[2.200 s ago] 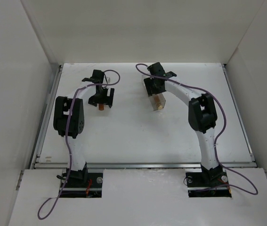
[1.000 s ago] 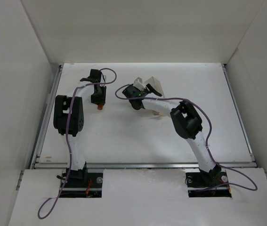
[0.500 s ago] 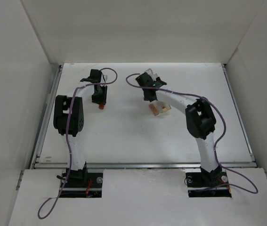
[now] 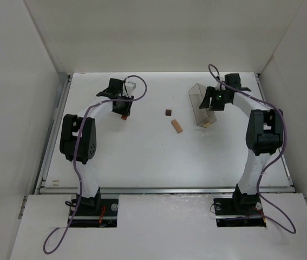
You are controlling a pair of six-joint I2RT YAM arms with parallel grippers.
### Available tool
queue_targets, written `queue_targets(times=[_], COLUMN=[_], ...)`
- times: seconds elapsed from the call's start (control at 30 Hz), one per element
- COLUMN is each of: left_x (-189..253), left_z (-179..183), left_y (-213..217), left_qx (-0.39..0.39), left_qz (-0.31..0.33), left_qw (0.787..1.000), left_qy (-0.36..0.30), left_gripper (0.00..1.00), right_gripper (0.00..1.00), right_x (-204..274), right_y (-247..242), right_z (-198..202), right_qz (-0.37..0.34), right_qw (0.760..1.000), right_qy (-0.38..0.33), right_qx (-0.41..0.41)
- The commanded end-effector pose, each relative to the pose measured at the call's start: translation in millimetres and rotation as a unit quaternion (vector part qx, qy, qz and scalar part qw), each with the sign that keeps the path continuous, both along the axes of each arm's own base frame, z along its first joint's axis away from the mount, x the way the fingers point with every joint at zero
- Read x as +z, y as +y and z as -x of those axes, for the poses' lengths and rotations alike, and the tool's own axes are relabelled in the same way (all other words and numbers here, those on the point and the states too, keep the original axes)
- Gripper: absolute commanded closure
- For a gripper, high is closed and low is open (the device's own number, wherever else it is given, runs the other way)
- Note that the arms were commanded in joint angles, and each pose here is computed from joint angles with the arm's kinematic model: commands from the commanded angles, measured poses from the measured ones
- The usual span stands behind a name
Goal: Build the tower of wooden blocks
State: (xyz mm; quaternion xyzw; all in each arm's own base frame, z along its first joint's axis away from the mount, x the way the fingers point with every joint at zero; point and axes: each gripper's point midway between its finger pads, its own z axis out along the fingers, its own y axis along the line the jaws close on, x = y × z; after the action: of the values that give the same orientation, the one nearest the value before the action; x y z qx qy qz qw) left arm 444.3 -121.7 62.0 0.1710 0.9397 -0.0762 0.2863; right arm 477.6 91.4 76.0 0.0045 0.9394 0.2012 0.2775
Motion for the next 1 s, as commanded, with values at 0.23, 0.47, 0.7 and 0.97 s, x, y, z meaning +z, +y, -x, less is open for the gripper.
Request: queue_targets(times=[0.23, 0.47, 0.7, 0.97], left_x=[134, 157, 162, 185], left_z=[-19, 6, 49, 64], left_y=[-50, -84, -89, -102], left_qx=[-0.199, -0.257, -0.312, -0.322], left_qz=[-0.02, 0.01, -0.016, 0.006], left_qw=[0.942, 0.921, 0.893, 0.877], left_qy=[-0.271, -0.294, -0.323, -0.358], left_gripper=[1.0, 1.0, 1.0, 1.0], right_gripper=[0.53, 0.31, 0.0, 0.0], right_x=[-5, 0, -8, 56], right_y=[8, -18, -53, -76], right_z=[-3, -7, -12, -18], right_qz=[-0.159, -0.143, -0.13, -0.041], right_qw=[0.986, 0.989, 0.99, 0.995], right_qy=[0.022, 0.018, 0.032, -0.031], right_qx=[0.051, 0.018, -0.033, -0.08])
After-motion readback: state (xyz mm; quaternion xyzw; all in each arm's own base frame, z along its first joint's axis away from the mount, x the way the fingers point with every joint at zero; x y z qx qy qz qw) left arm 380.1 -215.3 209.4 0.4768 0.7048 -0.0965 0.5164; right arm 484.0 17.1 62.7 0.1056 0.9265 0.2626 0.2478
